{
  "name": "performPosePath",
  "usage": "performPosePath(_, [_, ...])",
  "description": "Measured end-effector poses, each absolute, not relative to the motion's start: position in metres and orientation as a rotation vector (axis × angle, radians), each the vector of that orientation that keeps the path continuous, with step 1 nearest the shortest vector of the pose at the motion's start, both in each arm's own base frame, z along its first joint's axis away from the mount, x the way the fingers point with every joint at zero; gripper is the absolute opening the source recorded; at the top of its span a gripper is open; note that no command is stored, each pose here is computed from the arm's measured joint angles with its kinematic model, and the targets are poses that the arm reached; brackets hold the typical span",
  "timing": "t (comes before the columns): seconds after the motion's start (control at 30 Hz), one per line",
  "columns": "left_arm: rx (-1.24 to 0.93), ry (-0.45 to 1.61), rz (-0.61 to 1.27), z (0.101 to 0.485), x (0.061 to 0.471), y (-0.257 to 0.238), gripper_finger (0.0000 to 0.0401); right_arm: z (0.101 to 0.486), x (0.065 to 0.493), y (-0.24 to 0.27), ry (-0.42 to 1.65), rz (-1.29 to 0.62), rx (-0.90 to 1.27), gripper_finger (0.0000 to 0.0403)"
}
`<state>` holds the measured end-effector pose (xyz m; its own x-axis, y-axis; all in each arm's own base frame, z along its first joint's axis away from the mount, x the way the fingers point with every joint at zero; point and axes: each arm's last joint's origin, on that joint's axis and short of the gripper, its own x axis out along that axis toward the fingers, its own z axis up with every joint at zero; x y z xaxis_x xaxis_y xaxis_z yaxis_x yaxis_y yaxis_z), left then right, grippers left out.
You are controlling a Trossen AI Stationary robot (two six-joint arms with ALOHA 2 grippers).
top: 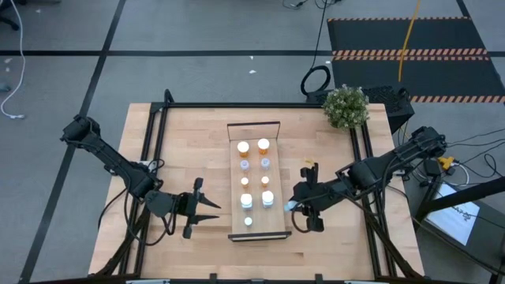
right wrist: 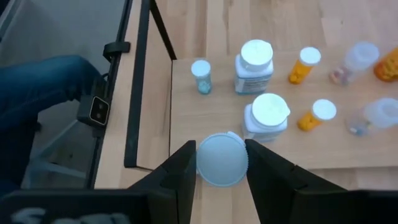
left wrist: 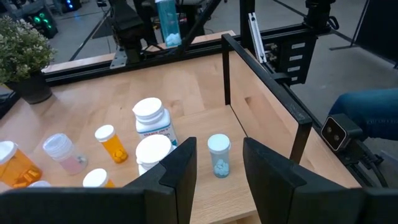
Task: Pick and place medicine bottles onto shelf by color
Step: Put the blue medicine bottle on the shelf
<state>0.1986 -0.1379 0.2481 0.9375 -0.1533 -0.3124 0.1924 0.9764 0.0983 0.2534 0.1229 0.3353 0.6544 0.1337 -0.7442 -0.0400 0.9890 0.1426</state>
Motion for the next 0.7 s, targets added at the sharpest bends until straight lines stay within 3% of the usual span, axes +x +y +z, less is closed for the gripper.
performPosePath(0.37, [0.129, 0.308, -0.177, 0.248, 0.199, -0.138, 0.0134, 0.336, 0.259, 0.126, 0.812, 0.104, 0.144, 0.0118])
performPosePath(0.7, [0.129, 0.308, -0.176, 0.248, 0.199, -0.138, 0.0134, 0.309, 0.287, 0.136, 0.854, 0.108, 0.14, 0.0118])
